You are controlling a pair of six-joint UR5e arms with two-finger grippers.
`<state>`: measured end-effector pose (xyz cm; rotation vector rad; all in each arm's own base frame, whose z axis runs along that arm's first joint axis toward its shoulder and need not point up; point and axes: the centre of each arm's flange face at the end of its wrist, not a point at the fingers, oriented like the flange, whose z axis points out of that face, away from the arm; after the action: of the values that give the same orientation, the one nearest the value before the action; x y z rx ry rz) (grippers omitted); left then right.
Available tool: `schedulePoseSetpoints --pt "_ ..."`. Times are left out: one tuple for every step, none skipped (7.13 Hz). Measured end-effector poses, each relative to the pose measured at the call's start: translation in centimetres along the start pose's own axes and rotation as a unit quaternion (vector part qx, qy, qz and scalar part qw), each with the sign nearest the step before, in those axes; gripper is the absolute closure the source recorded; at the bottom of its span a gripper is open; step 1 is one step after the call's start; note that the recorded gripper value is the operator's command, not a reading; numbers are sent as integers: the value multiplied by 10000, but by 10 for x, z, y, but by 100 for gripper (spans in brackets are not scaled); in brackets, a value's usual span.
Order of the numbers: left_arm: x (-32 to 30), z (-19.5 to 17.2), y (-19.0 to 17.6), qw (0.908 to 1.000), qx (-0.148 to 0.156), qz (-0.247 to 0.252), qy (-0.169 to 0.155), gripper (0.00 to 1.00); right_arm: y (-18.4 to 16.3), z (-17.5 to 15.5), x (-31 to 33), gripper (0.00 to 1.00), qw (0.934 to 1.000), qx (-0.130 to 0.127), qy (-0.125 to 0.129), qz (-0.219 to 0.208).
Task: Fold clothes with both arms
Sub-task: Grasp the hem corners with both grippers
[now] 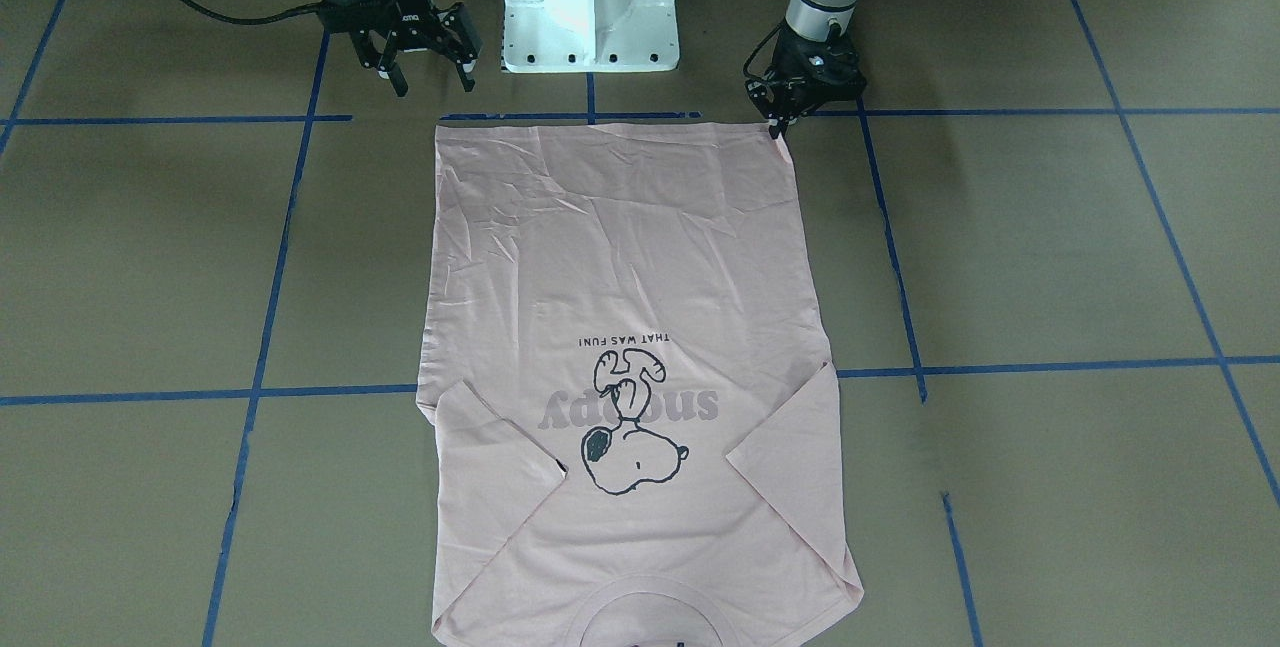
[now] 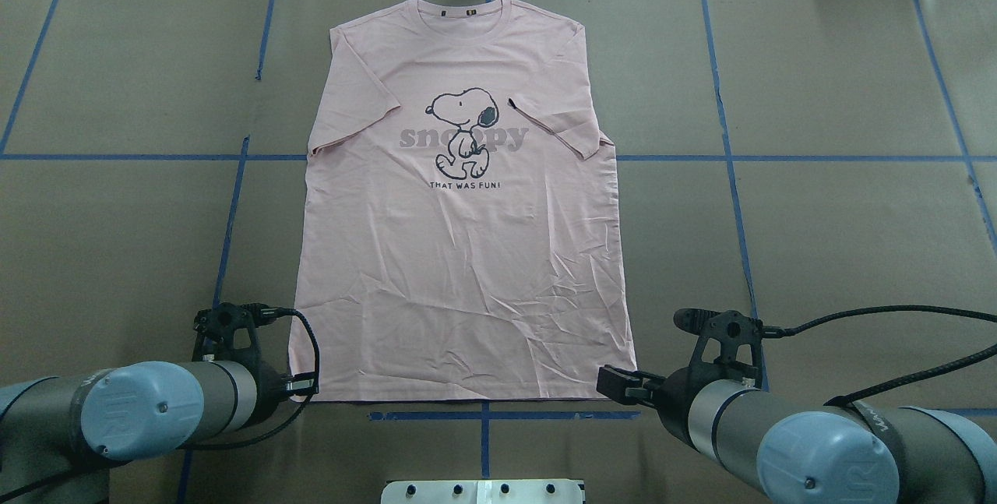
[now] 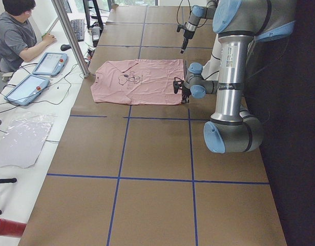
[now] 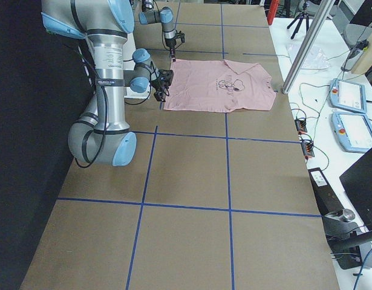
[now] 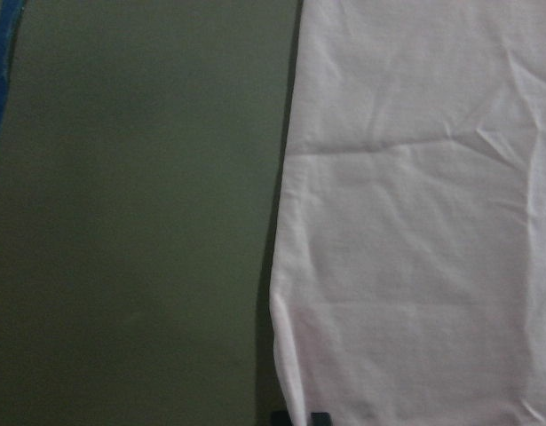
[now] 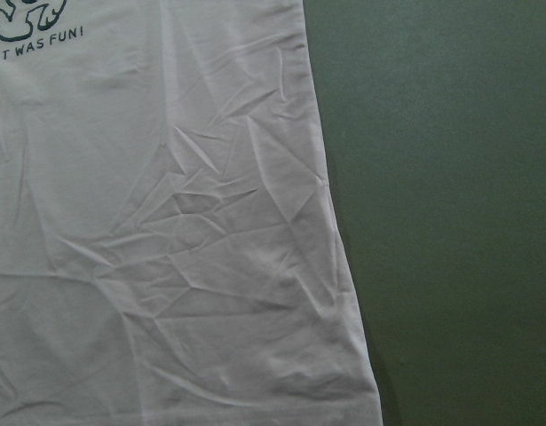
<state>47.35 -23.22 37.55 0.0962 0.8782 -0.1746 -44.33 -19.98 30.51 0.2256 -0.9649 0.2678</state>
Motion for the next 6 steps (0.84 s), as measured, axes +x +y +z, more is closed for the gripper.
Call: schedulePoseSetpoints --pt "2 -3 0 10000 0 1 30 100 1 5 2 6 10000 24 46 -16" --pt "4 -5 0 10000 -7 1 66 100 4 15 6 14 9998 109 145 -52" --pt "8 -9 0 9999 -25 3 112 100 7 30 11 26 9994 212 279 -48" --pt "10 -12 1 9999 -43 7 150 100 12 45 16 30 9988 290 397 59" --pt "12 -13 1 9998 -53 8 174 100 18 53 18 31 9982 341 451 175" --pt "14 -14 1 9998 -57 9 195 100 23 58 18 33 9980 347 487 204"
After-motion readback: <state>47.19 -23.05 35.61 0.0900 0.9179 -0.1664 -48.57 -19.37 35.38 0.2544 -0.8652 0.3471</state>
